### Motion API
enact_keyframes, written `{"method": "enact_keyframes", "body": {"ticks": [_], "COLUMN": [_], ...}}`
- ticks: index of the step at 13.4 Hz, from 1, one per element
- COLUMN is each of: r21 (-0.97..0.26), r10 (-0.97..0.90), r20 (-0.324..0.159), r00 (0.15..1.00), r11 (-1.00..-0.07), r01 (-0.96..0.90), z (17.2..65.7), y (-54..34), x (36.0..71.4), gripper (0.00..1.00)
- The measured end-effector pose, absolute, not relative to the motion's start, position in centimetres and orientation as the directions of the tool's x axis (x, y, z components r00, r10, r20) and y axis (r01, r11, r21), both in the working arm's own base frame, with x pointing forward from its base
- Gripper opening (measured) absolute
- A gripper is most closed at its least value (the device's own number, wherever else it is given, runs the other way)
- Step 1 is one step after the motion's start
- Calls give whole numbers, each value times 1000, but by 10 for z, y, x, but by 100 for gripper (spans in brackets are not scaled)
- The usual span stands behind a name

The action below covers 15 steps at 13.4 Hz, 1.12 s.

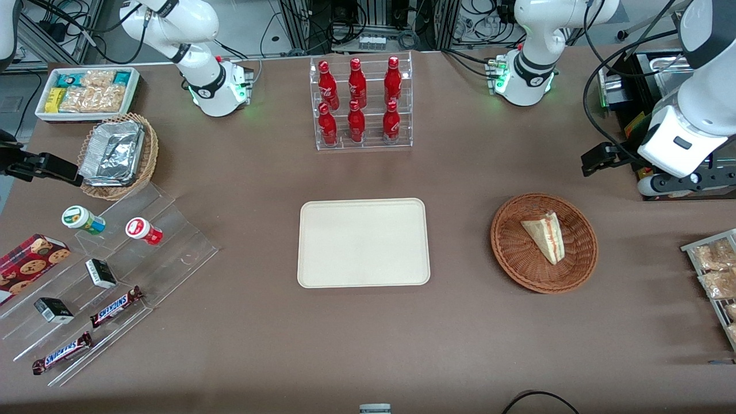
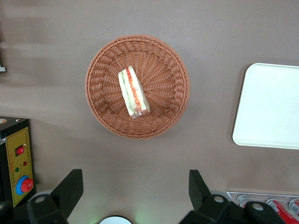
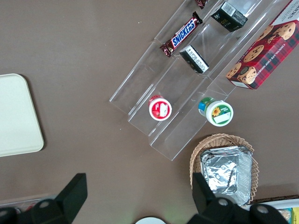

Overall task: Place sandwich from basket to tray
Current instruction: 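Move the open left gripper down over the wrapped sandwich in the basket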

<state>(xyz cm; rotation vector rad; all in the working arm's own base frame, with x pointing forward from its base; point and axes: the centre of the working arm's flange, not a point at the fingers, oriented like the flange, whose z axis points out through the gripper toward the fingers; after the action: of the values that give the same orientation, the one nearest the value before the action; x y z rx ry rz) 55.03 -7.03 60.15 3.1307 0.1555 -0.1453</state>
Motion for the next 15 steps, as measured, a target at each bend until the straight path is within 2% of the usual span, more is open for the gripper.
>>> {"method": "enact_keyframes", "body": {"ticks": [2,5,10,13,15], "r21": [-2,-14,-9,5,-7], "r10": [104,139,261,428,451], "r20": [-89,-119,-59,-12,-13], "r00": [991,983,963,903,892], "r11": [-995,-990,-965,-904,-892], "r01": [104,138,261,429,451], "z": [605,583,495,453,425], "y": [-67,-48,-43,-49,-49], "x": [550,552,561,559,551], "gripper": [100,100,100,100,100]}}
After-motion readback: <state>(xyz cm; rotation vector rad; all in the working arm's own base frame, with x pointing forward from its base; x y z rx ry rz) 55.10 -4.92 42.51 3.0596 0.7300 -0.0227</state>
